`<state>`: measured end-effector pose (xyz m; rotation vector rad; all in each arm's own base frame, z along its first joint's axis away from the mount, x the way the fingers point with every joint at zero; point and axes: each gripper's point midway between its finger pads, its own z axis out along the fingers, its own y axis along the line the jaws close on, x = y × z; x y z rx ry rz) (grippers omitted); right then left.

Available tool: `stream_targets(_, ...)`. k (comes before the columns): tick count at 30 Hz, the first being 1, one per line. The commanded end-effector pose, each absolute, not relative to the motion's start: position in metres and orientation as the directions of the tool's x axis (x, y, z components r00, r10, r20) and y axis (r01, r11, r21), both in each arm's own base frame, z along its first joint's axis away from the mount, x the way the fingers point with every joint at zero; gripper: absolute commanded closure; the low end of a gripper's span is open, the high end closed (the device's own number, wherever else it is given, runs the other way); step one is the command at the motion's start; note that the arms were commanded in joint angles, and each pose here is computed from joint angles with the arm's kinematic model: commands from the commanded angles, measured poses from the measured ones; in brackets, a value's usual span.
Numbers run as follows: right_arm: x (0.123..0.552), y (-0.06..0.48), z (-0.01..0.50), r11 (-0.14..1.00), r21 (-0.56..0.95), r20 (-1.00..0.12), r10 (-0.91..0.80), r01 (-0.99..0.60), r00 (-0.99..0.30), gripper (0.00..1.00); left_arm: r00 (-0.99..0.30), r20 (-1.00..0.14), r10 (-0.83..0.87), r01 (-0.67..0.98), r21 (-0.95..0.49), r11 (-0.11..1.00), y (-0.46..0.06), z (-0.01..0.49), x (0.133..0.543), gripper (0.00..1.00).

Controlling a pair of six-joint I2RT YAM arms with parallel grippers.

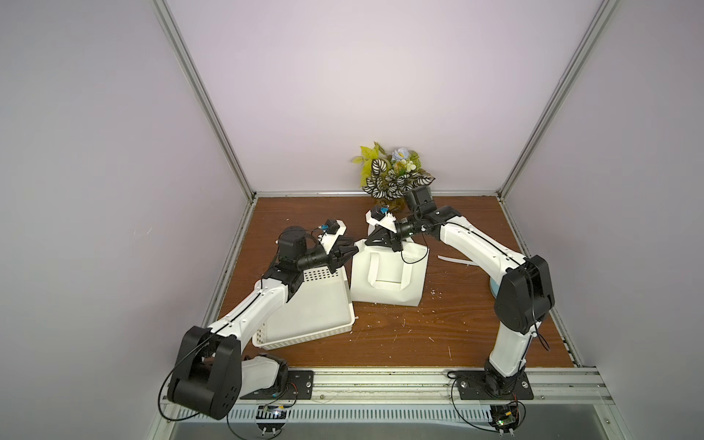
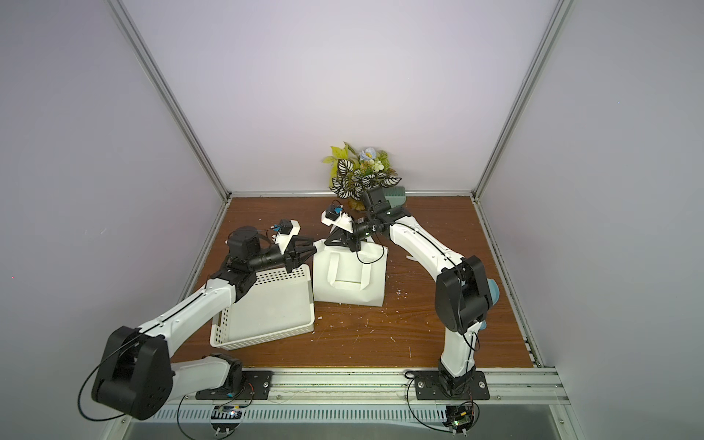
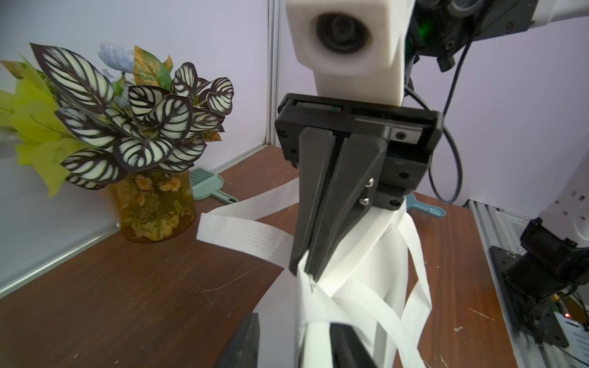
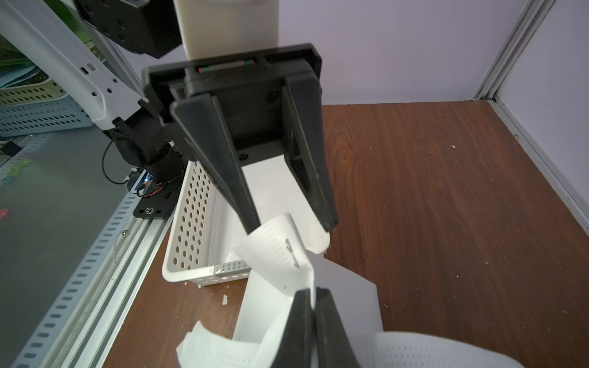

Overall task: Place the ice pack in the delivery bag
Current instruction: Seal the delivery bag at the center of the board.

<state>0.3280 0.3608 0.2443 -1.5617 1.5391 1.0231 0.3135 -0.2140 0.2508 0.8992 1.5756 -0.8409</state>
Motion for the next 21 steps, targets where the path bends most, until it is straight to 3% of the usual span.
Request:
stream_targets(1, 0.323, 0.357, 0.234, -0.028, 0.067, -0.878, -0.477, -0.997, -0.046, 0.99, -0.154, -0.980, 0.124, 0.852, -0.069, 0.519, -0.201, 0.263, 0.312, 0.54)
stream_targets(3, 0.323, 0.357, 0.234, -0.027, 0.071, -0.878, -0.477, -0.997, -0.049, 0.98, -0.155, -0.982, 0.104, 0.855, -0.081, 0.513, -0.199, 0.270, 0.307, 0.42)
stream_targets(8, 0.323, 0.358, 0.236, -0.033, 0.069, -0.882, -0.469, -0.997, -0.046, 0.98, -0.176, -0.984, 0.038, 0.884, -0.141, 0.445, -0.208, 0.286, 0.304, 0.30)
stream_targets(16, 0.320, 0.357, 0.242, -0.035, 0.057, -0.887, -0.461, -0.998, -0.034, 0.97, -0.224, -0.974, 0.015, 0.896, -0.200, 0.396, -0.230, 0.279, 0.327, 0.42)
stream_targets(19, 0.320, 0.357, 0.244, -0.035, 0.054, -0.888, -0.459, -0.998, -0.032, 0.96, -0.245, -0.968, 0.048, 0.895, -0.207, 0.395, -0.237, 0.268, 0.333, 0.51)
stream_targets(21, 0.319, 0.357, 0.244, -0.037, 0.057, -0.889, -0.457, -0.998, -0.034, 0.95, -0.257, -0.965, 0.059, 0.893, -0.213, 0.397, -0.238, 0.261, 0.335, 0.65)
